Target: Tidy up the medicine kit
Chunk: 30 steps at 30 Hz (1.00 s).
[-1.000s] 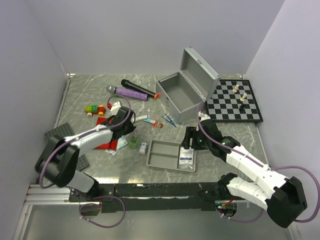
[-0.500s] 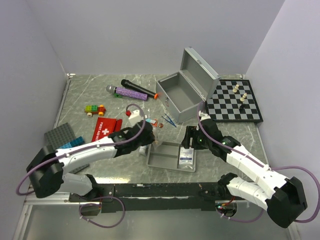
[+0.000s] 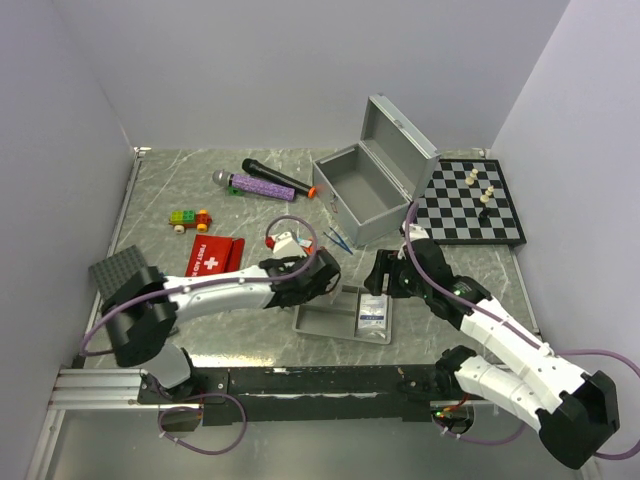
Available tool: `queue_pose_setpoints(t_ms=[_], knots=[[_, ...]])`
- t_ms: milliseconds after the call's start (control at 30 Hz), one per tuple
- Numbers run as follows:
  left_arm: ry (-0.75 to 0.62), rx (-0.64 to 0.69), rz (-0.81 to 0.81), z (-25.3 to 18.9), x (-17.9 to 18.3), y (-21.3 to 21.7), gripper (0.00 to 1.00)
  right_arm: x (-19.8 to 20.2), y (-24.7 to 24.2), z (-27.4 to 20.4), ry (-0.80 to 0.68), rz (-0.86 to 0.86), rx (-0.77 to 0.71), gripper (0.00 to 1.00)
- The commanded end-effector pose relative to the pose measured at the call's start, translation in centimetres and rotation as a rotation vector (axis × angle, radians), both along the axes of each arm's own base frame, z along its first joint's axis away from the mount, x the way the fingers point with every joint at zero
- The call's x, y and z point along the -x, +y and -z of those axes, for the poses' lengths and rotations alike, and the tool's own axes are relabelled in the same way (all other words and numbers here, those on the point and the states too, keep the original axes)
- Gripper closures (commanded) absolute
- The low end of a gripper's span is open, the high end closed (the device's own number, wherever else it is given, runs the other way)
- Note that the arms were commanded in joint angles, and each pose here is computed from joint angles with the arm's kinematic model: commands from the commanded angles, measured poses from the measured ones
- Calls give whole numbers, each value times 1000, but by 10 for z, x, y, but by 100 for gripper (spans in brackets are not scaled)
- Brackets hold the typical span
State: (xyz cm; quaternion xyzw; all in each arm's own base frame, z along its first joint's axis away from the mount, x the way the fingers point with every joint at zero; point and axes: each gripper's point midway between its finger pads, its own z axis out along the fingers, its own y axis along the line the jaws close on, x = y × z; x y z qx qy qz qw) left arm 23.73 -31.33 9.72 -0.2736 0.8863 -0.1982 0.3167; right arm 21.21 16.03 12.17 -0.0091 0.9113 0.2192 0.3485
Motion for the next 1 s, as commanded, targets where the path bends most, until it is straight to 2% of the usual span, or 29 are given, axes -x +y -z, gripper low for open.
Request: queue_pose_setpoints(t_ms=[0,67,333,500,700,967], knots=[[61,16,-31,6,6,-17,93,3,-1,-5,-18,9,-16,23],[68,14,-35,8,7,-18,90,4,-1,-8,-25,9,-24,23],[82,23,-2,8,11,-23,57,7,-4,-12,-39,16,-35,23],[35,46,4,-19,13,-14,47,7,-3,-10,-41,3,-34,23],[-27,70,3,-47,22,16,45,15,23,-17,-65,-155,-80,23],[-131,111,-67,-57,37,80,56,31,77,-21,-76,-377,-62,32]])
